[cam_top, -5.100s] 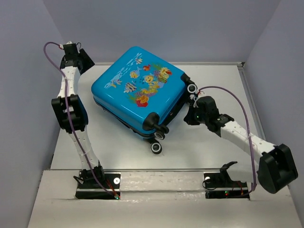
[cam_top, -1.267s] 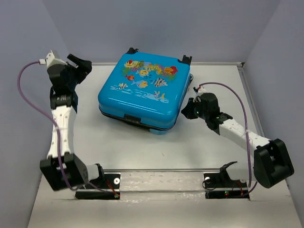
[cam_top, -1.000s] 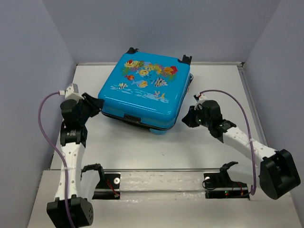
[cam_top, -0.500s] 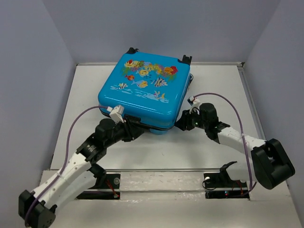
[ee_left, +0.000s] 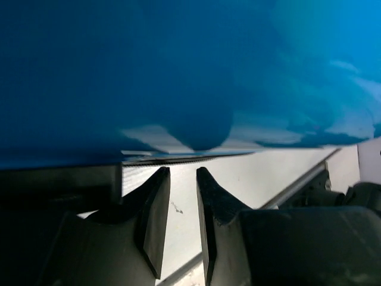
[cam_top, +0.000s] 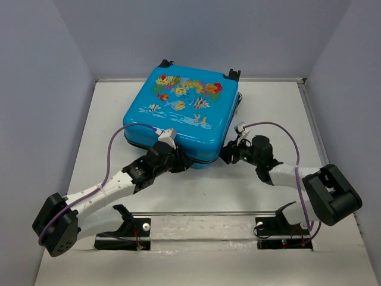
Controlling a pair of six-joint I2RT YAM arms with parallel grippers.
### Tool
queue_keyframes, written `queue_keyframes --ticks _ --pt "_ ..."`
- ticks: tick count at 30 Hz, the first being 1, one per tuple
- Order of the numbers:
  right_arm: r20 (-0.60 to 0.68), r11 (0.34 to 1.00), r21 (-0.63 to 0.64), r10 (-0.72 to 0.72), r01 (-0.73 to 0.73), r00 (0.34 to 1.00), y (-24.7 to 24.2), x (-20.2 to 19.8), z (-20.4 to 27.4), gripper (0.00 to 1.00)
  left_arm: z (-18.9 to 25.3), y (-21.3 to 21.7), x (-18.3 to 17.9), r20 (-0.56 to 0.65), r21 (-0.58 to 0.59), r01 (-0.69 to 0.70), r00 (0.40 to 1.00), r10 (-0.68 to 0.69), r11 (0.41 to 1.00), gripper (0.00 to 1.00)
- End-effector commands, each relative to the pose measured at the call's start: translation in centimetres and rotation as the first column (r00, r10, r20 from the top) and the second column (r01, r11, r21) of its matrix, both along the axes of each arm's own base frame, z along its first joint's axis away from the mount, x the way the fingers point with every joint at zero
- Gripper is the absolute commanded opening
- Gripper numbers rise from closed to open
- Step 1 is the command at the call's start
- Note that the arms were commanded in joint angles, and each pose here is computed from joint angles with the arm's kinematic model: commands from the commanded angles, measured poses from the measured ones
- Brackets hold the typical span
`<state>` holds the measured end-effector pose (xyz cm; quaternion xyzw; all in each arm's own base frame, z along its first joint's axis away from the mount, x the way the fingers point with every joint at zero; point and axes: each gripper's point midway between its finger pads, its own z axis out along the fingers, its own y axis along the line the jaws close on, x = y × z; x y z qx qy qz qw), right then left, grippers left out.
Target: Pack the luggage
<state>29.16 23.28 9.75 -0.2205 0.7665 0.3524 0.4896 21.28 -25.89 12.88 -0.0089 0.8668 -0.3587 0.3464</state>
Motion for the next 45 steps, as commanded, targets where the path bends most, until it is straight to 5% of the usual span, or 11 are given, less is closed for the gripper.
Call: queue_keyframes --ticks 1,9,15,23,28,34,45 --pt "0.215 0.997 0.075 0.014 -0.031 0.977 1.0 1.2 4.1 0.47 3.4 1.0 3.9 0.164 0.03 -0.137 0.978 0.13 0.99 0.36" --pt "0.257 0.993 0.096 0.045 -0.071 0.965 1.8 1.6 4.7 0.42 4.0 4.8 6.4 0.261 0.12 -0.339 0.918 0.3 0.933 0.37" --pt "0.222 0.982 0.144 0.087 -0.121 0.971 2.5 0.7 5.3 0.07 3.7 4.4 6.6 0.257 0.117 -0.332 0.921 0.294 0.936 0.37" --pt "0.005 0.988 0.143 0.066 -0.066 0.998 4.6 -4.6 2.8 0.07 5.0 2.7 7.7 0.283 0.079 -0.307 0.919 0.274 0.948 0.38" --pt "-0.165 1.0 -0.003 -0.007 0.006 0.986 3.9 -9.5 -1.8 0.07 5.9 1.4 9.1 0.303 0.067 -0.305 0.913 0.272 0.95 0.39" --pt "-0.22 0.998 -0.027 0.054 -0.061 0.974 5.4 -13.9 -1.7 0.07 6.6 -0.2 10.3 0.307 0.027 -0.28 0.916 0.258 0.96 0.39" --pt "-0.12 0.998 0.056 0.02 -0.013 0.993 16.6 -10.1 5.0 0.07 6.5 -1.3 10.0 0.296 0.031 -0.222 0.933 0.204 0.975 0.39"
